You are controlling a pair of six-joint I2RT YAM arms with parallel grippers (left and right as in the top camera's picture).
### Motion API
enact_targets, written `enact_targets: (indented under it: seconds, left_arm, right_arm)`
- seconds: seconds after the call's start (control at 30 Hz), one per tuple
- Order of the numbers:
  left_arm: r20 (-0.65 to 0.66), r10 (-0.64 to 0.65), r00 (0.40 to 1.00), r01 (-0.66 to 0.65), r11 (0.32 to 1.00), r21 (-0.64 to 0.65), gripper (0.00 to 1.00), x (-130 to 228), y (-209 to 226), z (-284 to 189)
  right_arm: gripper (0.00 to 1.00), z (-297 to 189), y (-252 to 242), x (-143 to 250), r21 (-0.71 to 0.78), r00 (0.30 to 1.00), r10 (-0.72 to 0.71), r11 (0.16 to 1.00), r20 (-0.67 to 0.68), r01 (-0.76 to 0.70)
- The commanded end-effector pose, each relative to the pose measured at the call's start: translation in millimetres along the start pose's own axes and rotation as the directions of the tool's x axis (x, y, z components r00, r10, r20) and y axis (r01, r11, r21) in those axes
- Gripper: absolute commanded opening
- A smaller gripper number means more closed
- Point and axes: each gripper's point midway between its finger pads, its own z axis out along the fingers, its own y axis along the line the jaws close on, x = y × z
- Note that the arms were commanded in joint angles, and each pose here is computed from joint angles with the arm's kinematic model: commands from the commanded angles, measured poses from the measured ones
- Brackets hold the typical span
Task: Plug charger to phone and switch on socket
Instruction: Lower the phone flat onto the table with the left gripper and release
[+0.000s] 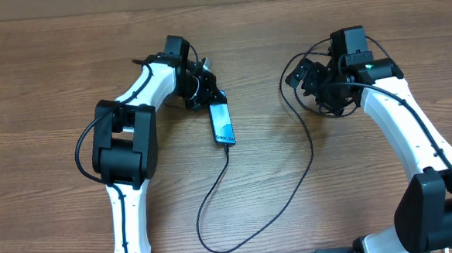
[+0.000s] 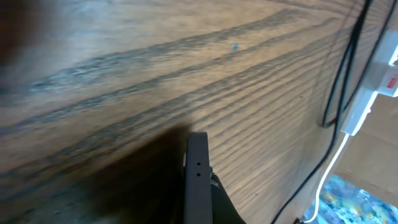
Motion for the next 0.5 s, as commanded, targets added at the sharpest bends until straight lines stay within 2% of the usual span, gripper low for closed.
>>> enact_targets:
  seconds: [0.0, 0.17, 0.3, 0.47]
  left_arm:
    - [-0.004, -0.012, 1.0, 0.012, 1.0, -0.021, 0.06, 4.4, 0.1, 3.1]
    - [-0.006, -0.01, 1.0, 0.01, 1.0, -0.023, 0.15, 5.1, -0.4, 4.0]
    - [-0.008, -0.011, 1.0, 0.011, 1.0, -0.024, 0.14, 5.6, -0.2, 3.9]
    - [-0.008, -0.012, 1.0, 0.012, 1.0, -0.024, 0.19, 5.7, -0.2, 3.9]
  right_arm:
    - [1.0, -12.0, 4.6, -7.9, -0.016, 0.999, -0.011, 1.0, 0.041, 0.012]
    - [1.0, -12.0, 4.6, -7.9, -0.016, 0.999, -0.011, 1.0, 0.041, 0.012]
    - [1.0, -12.0, 4.6, -7.9, -0.016, 0.999, -0.011, 1.0, 0.041, 0.012]
    - [1.0, -12.0, 4.5, -7.8, -0.016, 0.999, -0.011, 1.0, 0.041, 0.012]
